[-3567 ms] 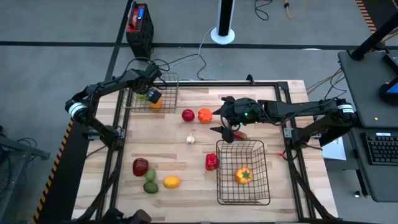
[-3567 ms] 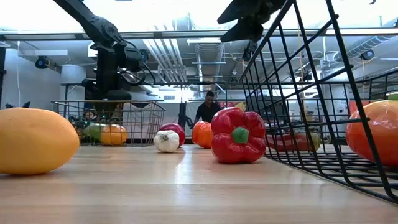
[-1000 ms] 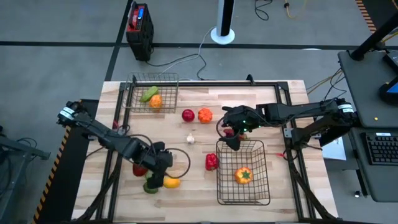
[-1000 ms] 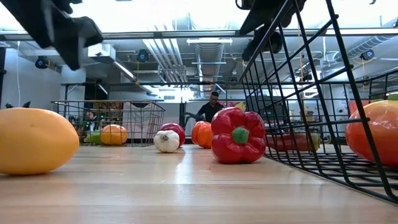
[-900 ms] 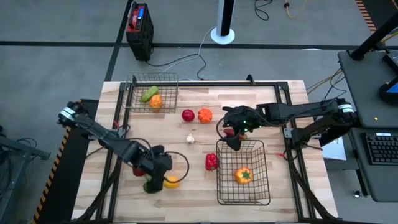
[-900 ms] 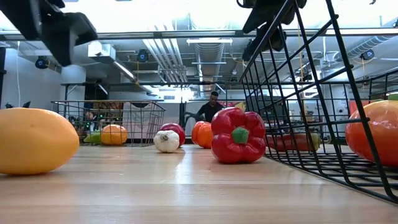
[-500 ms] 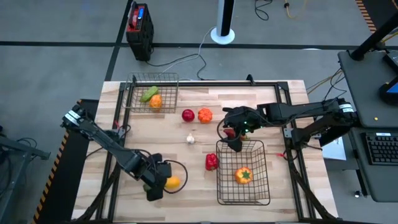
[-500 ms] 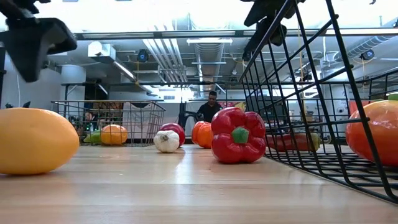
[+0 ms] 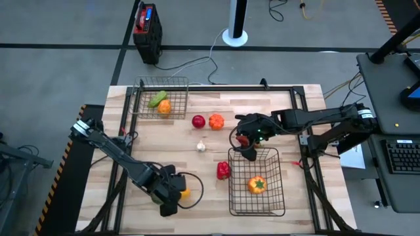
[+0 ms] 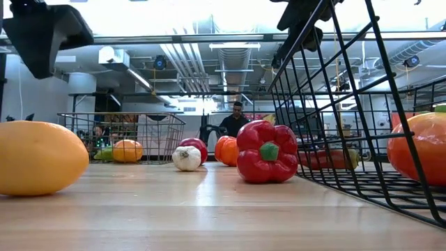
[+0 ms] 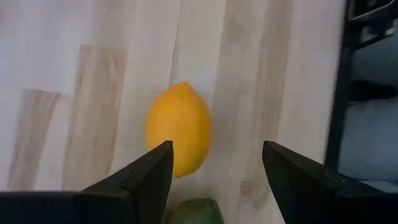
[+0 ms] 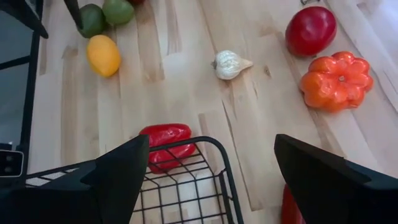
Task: Sort produce into baskets
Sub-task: Put the yellow lemon into the black wire basket
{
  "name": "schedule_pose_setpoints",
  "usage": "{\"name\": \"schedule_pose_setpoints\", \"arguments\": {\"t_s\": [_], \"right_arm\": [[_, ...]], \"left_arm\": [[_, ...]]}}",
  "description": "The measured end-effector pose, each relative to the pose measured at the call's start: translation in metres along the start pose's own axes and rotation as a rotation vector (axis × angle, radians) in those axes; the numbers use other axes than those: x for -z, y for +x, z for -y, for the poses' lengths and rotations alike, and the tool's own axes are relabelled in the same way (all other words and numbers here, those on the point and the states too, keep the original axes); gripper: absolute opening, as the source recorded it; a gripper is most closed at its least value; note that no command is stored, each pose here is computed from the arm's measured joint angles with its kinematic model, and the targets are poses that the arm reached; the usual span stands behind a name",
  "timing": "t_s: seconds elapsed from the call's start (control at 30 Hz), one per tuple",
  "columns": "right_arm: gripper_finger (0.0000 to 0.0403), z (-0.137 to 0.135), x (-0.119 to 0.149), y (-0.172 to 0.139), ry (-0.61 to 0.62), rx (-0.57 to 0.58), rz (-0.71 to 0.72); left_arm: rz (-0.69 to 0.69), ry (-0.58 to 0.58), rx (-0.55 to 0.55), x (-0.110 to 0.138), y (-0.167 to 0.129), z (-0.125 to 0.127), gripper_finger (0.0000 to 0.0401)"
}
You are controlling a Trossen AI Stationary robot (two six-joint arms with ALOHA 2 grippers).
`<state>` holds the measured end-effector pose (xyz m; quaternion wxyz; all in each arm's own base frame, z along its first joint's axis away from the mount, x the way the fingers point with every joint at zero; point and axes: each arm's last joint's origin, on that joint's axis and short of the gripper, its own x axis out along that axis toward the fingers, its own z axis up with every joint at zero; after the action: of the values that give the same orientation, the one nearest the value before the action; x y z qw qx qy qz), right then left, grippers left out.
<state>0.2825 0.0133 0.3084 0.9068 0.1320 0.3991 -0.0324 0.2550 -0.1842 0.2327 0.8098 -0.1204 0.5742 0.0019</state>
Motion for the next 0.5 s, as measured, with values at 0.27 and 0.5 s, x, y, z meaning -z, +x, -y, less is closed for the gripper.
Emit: {"name": "schedule_pose_setpoints", "arguments": {"t_s": [0.27, 0.5], "right_arm": [[0.0337, -0.007, 0.003, 0.0, -0.035, -0.017, -0.009], [0.0341, -0.008, 0.003, 0.0, -0.041, -0.02, -0.011]], "left_arm": [[-0.128, 0.013, -0.162, -0.005, 0.027, 0.007, 0.0229], [-0.128, 0.028, -0.207, -0.006, 0.037, 0.009, 0.0266]]}}
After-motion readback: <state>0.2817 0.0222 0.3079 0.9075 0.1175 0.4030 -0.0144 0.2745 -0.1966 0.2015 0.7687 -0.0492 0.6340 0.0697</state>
